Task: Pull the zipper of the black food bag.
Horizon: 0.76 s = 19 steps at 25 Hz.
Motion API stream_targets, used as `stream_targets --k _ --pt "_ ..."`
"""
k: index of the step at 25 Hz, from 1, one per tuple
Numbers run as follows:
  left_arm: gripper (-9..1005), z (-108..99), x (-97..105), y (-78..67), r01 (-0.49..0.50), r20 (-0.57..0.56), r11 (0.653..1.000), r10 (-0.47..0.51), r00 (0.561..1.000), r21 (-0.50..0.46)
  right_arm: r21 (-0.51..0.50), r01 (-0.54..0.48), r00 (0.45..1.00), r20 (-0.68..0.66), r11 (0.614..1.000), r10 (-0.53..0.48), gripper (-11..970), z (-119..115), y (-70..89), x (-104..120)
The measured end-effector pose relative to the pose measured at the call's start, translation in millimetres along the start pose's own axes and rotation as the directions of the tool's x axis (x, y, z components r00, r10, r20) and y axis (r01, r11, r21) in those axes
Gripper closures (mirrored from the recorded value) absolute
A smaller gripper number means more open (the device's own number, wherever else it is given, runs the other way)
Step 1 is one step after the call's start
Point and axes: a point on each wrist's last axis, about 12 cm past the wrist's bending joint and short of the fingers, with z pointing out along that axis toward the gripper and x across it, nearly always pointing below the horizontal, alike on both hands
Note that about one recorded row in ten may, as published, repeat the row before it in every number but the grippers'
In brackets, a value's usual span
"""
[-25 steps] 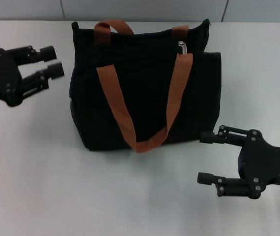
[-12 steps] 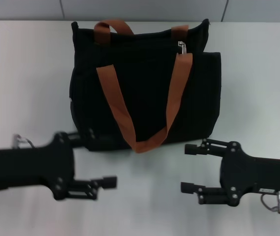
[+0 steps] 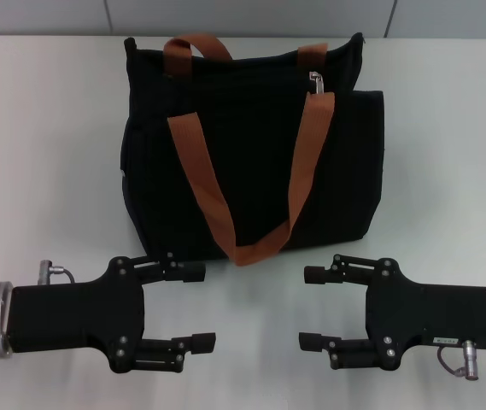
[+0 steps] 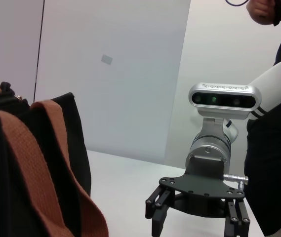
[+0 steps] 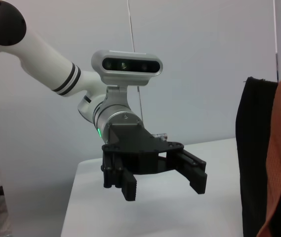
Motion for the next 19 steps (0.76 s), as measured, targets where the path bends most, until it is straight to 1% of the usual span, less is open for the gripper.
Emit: stream_targets --k 8,19 --pt "179 -3.9 3.1 -3.0 0.003 -0.006 1.0 -0.003 1.0 -0.007 -0.012 0.003 1.0 -0.008 1.0 -0.003 188 1.5 -0.2 -0.1" --pt "204 -3.9 3.2 -3.6 0.003 -0.004 1.0 -0.003 1.0 -0.004 -0.013 0.003 1.0 -0.007 1.0 -0.003 188 1.5 -0.1 -0.2"
